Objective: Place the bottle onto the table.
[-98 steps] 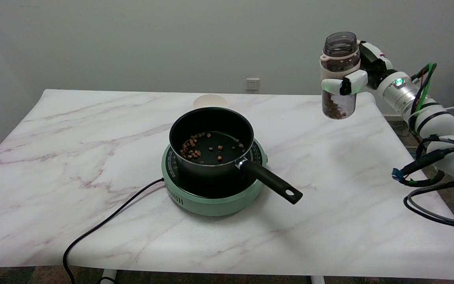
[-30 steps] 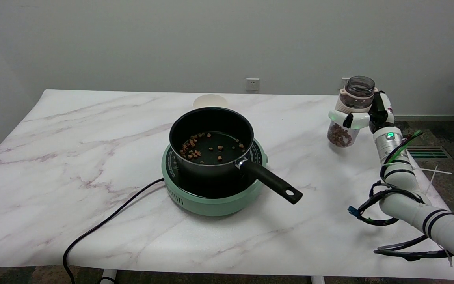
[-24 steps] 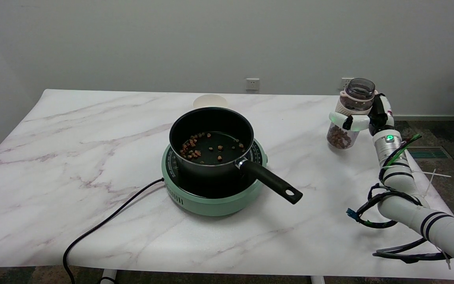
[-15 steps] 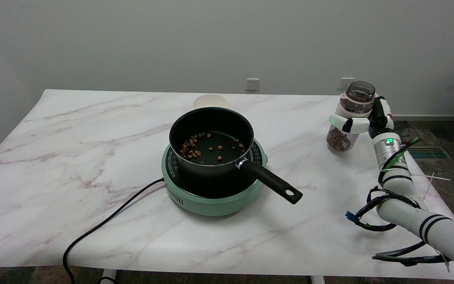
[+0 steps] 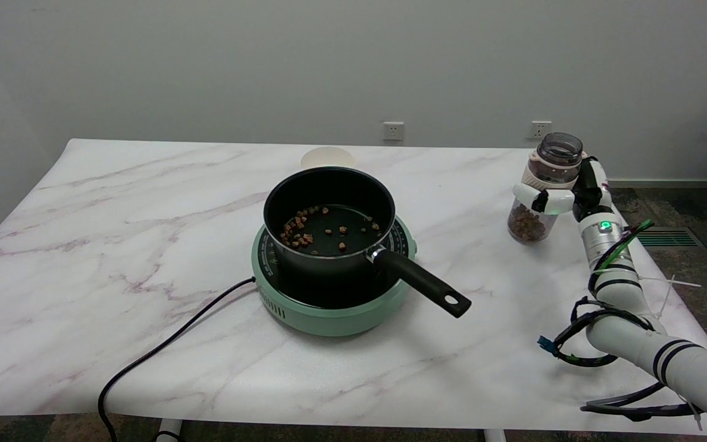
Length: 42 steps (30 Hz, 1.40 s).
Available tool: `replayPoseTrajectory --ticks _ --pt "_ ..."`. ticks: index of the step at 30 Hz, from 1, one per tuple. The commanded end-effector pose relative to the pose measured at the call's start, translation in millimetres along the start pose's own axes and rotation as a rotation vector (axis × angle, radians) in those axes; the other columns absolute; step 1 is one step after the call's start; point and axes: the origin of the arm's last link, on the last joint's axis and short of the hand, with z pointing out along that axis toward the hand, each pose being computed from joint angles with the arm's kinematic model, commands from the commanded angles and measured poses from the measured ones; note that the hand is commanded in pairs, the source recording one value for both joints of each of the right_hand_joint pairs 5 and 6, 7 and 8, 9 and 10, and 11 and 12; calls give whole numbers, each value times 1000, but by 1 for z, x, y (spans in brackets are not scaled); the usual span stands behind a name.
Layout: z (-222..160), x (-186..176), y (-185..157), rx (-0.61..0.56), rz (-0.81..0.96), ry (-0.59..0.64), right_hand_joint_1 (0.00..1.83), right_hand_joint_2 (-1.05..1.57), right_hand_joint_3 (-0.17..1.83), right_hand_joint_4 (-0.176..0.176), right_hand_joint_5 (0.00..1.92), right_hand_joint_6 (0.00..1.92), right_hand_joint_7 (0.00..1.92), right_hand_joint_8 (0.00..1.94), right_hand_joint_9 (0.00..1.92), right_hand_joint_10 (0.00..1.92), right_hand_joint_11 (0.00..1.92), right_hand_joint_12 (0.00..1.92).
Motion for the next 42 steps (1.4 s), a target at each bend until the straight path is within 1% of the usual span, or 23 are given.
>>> replayPoseTrajectory --ticks 1,4,7,11,15,17,19,21,23,29,35,42 --pt "-6 0 4 -2 -1 1 1524 151 1337 0 1265 1265 1311 1311 1189 1189 1059 1059" --pt "-6 1 4 -1 -1 2 1497 10 1425 0 1170 1170 1279 1279 1154 1154 1007 1007" --pt "-6 1 3 7 -1 5 1455 -198 1446 0 987 987 1208 1208 1084 1084 895 895" --pt "-6 2 3 10 -2 8 1406 -431 1276 0 809 809 1088 1088 956 956 705 705" --pt "-7 3 2 15 -3 12 1338 -520 1096 0 645 645 995 995 827 827 588 588" --pt "-7 4 3 14 -3 15 1316 -562 1125 0 608 608 979 979 770 770 571 571" --pt "-7 5 2 15 -2 18 1296 -688 1125 0 547 547 925 925 685 685 542 542" --pt "-7 5 2 15 -3 20 1281 -783 1152 0 513 513 881 881 615 615 531 531" --pt "-7 6 2 17 -6 23 1271 -819 1144 0 491 491 838 838 591 591 526 526" --pt "-8 17 2 22 -32 29 1248 -894 1118 0 438 438 773 773 567 567 528 528" --pt "-12 44 2 11 -85 42 1235 -902 1057 0 414 414 748 748 573 573 538 538" --pt "-21 85 3 -8 -172 60 1235 -889 1021 0 405 405 757 757 606 606 575 575"
